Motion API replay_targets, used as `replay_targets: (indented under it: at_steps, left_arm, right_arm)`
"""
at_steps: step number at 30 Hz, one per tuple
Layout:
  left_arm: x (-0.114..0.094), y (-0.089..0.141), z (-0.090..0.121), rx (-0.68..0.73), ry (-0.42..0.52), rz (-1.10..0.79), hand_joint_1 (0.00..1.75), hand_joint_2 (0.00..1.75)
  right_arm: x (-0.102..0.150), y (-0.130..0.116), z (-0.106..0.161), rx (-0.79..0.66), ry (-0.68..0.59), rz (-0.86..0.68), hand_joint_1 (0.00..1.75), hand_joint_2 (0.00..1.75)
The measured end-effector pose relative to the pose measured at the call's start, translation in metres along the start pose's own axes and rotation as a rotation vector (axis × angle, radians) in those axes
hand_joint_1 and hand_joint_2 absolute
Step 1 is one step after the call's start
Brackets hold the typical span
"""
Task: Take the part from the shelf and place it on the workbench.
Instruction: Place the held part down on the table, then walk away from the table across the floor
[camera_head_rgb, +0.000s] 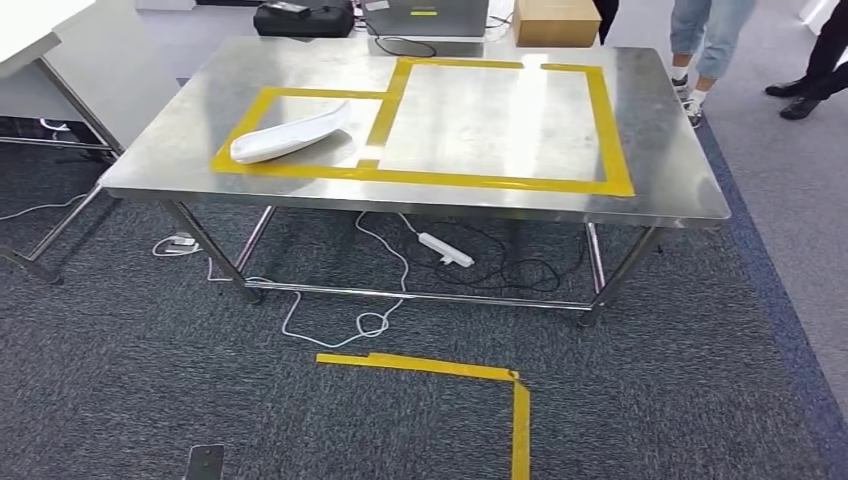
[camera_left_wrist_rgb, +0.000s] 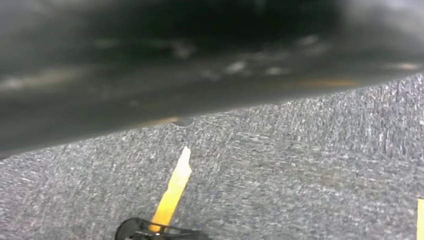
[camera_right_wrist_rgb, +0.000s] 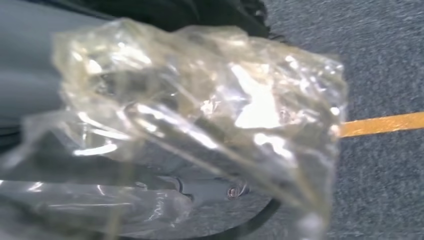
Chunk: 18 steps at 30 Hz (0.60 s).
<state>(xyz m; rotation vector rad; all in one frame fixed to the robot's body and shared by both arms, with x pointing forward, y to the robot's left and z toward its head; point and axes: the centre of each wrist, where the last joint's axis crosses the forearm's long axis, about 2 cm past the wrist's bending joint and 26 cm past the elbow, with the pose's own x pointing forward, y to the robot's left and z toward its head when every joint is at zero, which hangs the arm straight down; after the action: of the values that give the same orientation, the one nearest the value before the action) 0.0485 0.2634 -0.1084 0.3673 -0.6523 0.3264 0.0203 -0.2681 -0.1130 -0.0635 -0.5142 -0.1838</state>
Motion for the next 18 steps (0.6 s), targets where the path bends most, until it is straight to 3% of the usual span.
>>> replay_targets:
  at_steps: [18]
  left_arm:
    - [-0.0008,-0.0054,0.0028,-0.034,0.01,-0.042,0.0,0.0]
  right_arm:
    - [-0.0025,0.0001,0.0012,0.003,0.006,0.008,0.0,0.0]
